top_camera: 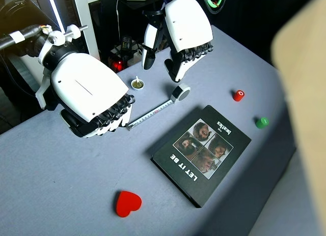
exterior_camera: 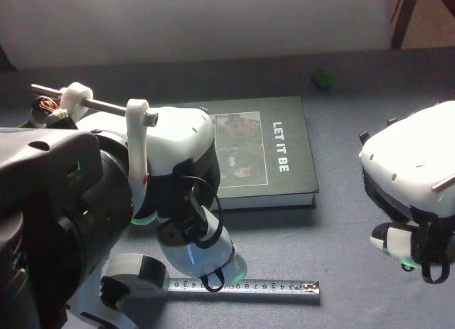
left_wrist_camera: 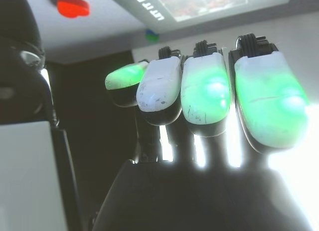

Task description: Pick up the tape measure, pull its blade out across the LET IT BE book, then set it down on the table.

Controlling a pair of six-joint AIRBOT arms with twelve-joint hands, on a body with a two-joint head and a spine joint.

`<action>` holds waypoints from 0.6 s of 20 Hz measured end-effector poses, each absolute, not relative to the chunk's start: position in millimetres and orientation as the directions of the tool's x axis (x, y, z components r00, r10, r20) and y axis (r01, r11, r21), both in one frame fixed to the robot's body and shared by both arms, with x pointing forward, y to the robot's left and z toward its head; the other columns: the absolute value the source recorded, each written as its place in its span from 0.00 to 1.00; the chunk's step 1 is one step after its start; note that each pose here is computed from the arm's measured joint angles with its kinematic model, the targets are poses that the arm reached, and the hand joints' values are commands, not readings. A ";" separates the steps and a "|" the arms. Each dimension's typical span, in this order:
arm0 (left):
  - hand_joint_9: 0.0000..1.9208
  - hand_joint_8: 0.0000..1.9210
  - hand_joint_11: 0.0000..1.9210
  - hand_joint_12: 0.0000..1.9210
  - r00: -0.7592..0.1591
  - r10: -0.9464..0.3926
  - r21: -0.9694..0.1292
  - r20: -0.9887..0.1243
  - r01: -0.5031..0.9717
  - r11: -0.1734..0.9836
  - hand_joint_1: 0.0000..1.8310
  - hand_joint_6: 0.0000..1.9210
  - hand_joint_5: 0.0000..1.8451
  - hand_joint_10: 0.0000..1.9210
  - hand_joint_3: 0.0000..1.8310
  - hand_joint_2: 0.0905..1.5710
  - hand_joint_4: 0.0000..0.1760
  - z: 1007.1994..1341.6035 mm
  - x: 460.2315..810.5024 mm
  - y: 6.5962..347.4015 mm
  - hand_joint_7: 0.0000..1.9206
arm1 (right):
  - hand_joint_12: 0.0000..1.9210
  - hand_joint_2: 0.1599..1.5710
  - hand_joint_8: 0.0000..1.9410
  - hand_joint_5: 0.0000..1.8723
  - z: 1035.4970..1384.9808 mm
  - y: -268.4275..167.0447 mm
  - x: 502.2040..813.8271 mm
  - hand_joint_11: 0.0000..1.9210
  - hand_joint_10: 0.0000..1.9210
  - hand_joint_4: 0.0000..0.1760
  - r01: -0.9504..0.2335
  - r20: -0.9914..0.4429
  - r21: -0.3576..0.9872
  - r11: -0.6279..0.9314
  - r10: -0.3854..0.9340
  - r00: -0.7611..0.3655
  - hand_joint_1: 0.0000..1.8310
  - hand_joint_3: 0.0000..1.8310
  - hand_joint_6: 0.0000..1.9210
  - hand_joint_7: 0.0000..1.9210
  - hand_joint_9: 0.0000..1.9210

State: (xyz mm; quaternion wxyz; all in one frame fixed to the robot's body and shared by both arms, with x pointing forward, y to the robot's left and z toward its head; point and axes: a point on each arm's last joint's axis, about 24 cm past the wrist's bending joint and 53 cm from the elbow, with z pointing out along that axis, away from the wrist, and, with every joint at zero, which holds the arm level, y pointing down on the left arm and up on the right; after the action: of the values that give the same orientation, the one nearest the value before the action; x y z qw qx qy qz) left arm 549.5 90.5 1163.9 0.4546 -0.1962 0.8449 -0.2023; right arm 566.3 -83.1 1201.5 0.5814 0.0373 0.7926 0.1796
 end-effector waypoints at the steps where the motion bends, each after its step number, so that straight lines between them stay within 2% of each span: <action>1: 0.08 0.00 0.00 0.15 -0.513 -0.513 -0.517 -0.688 -0.150 0.843 0.09 0.01 0.10 0.01 0.01 0.72 0.28 1162.8 548.6 90.8 0.08 | 0.08 0.65 0.00 0.03 1200.5 -84.1 566.4 0.00 0.00 0.75 -0.149 -0.911 0.320 0.935 0.261 -0.319 0.00 0.02 0.00 0.05 0.01; 2: 0.09 0.00 0.00 0.19 -0.518 -0.515 -0.515 -0.683 -0.158 0.842 0.09 0.00 0.10 0.01 0.00 0.72 0.15 1159.9 547.6 91.5 0.09 | 0.07 0.65 0.00 0.02 1198.4 -84.5 565.9 0.00 0.00 0.75 -0.144 -0.907 0.324 0.935 0.264 -0.327 0.00 0.01 0.00 0.02 0.00; 4: 0.09 0.00 0.00 0.22 -0.513 -0.516 -0.518 -0.686 -0.153 0.841 0.09 0.00 0.10 0.00 0.00 0.72 0.10 1162.0 550.0 91.5 0.09 | 0.09 0.65 0.00 0.02 1199.5 -83.1 565.9 0.00 0.00 0.74 -0.151 -0.909 0.324 0.934 0.263 -0.324 0.00 0.00 0.00 0.02 0.00; 5: 0.09 0.00 0.00 0.23 -0.508 -0.515 -0.519 -0.690 -0.148 0.842 0.09 0.00 0.10 0.00 0.00 0.72 0.10 1163.2 554.3 92.1 0.08 | 0.08 0.65 0.00 0.02 1201.7 -83.1 566.5 0.00 0.00 0.73 -0.155 -0.913 0.319 0.935 0.260 -0.315 0.00 0.00 0.00 0.02 0.00; 8: 0.07 0.00 0.00 0.22 -0.500 -0.501 -0.506 -0.707 -0.138 0.851 0.10 0.00 0.07 0.00 0.00 0.71 0.12 1165.9 572.2 98.3 0.05 | 0.26 0.65 0.00 0.03 1198.8 -83.5 565.7 0.00 0.00 0.71 -0.149 -0.908 0.324 0.934 0.263 -0.326 0.00 0.00 0.00 0.04 0.03; 11: 0.07 0.00 0.00 0.21 -0.480 -0.506 -0.504 -0.717 -0.145 0.851 0.10 0.00 0.07 0.00 0.00 0.70 0.15 1168.4 589.1 114.2 0.06 | 0.23 0.65 0.01 0.05 1199.7 -83.9 566.1 0.00 0.00 0.71 -0.149 -0.910 0.322 0.935 0.262 -0.322 0.00 0.00 0.00 0.06 0.03; 12: 0.07 0.00 0.00 0.18 -0.469 -0.509 -0.501 -0.722 -0.153 0.852 0.10 0.00 0.07 0.00 0.00 0.69 0.15 1167.6 595.0 123.6 0.06 | 0.26 0.65 0.01 0.05 1199.7 -83.6 566.0 0.00 0.00 0.71 -0.150 -0.909 0.323 0.935 0.262 -0.323 0.00 0.00 0.00 0.07 0.04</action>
State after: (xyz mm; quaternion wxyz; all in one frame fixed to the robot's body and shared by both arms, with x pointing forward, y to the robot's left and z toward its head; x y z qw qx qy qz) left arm 595.0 123.6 1167.6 0.4759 -0.1979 0.8364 -0.1867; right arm 566.0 -83.6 1199.7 0.5809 0.0354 0.7936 0.1773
